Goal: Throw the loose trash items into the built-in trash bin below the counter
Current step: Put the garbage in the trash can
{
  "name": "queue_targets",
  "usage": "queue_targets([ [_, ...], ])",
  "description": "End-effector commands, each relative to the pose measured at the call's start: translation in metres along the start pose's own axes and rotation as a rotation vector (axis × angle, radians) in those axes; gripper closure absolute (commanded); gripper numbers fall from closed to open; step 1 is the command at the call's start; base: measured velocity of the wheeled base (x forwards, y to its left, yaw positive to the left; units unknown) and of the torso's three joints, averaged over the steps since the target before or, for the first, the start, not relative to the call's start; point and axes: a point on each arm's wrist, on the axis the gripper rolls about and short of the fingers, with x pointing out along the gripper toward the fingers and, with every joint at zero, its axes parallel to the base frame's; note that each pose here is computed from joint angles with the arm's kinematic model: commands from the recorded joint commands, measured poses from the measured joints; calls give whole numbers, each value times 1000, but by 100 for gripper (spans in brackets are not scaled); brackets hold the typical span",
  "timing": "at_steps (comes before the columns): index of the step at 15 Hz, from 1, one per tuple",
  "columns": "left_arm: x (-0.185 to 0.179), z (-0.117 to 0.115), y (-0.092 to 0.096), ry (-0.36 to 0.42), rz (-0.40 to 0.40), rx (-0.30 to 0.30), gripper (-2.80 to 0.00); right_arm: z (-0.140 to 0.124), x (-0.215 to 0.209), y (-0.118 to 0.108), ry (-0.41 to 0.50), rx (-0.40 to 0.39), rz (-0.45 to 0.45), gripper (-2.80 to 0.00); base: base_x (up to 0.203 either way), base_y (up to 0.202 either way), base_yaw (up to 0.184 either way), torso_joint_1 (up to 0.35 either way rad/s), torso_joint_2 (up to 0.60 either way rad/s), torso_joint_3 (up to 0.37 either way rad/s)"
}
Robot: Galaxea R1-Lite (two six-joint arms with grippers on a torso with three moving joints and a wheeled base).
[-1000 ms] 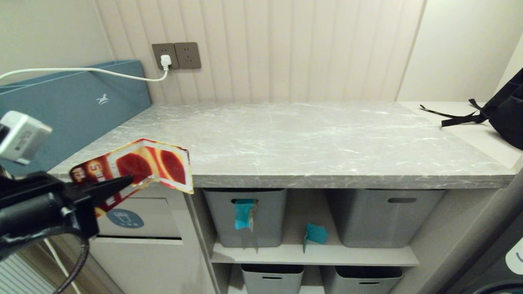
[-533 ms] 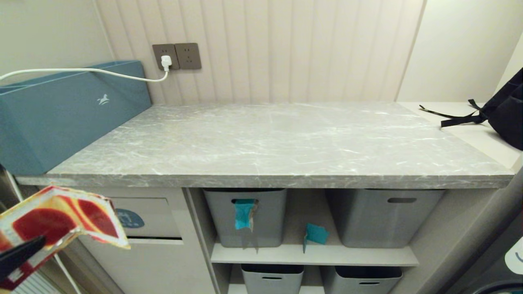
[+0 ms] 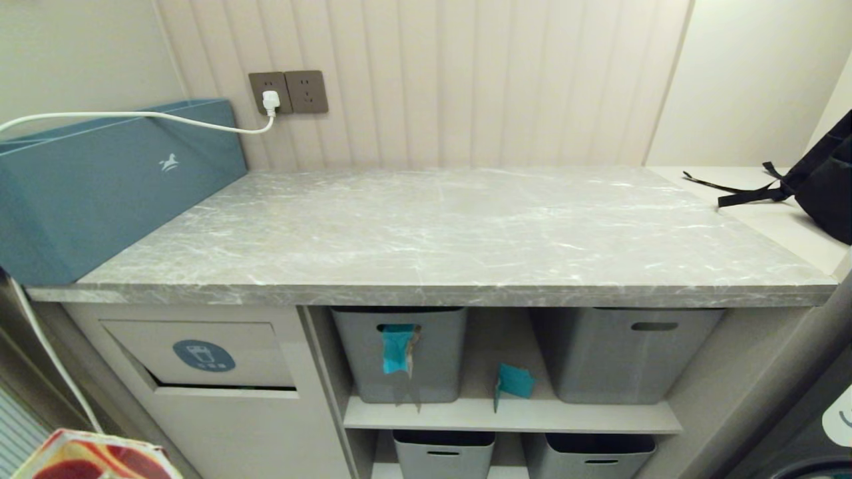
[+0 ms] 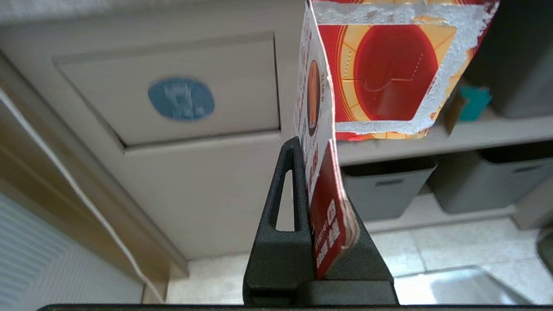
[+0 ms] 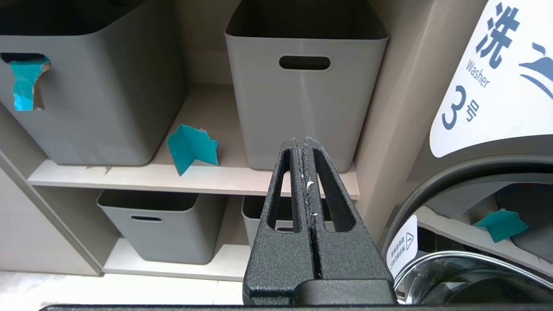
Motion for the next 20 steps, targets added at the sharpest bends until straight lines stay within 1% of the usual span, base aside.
queue_targets([
  [1, -3, -23, -2, -17, -5, 11, 0, 0, 0, 0, -2, -1, 1, 0, 0, 0, 0, 0, 0, 0],
  [3, -13, -39, -4, -114, 7, 29, 0, 0, 0, 0, -2, 0, 1, 0, 0, 0, 0, 0, 0, 0],
  [4, -15, -44, -5, -143, 15, 27, 0, 0, 0, 0, -2, -1, 1, 0, 0, 0, 0, 0, 0, 0],
  [5, -16, -47, -4, -157, 40, 11, 0, 0, 0, 0, -2, -1, 1, 0, 0, 0, 0, 0, 0, 0],
  [6, -13, -54, -4, -128, 84, 0, 0, 0, 0, 0, -2, 0, 1, 0, 0, 0, 0, 0, 0, 0],
  [7, -12, -57, -3, -116, 111, -46, 0, 0, 0, 0, -2, -1, 1, 0, 0, 0, 0, 0, 0, 0],
  [18, -12, -57, -3, -117, 109, -37, 0, 0, 0, 0, -2, -3, 1, 0, 0, 0, 0, 0, 0, 0],
  [20, -12, -57, -3, -117, 109, -36, 0, 0, 0, 0, -1, -5, 1, 0, 0, 0, 0, -79, 190, 126],
])
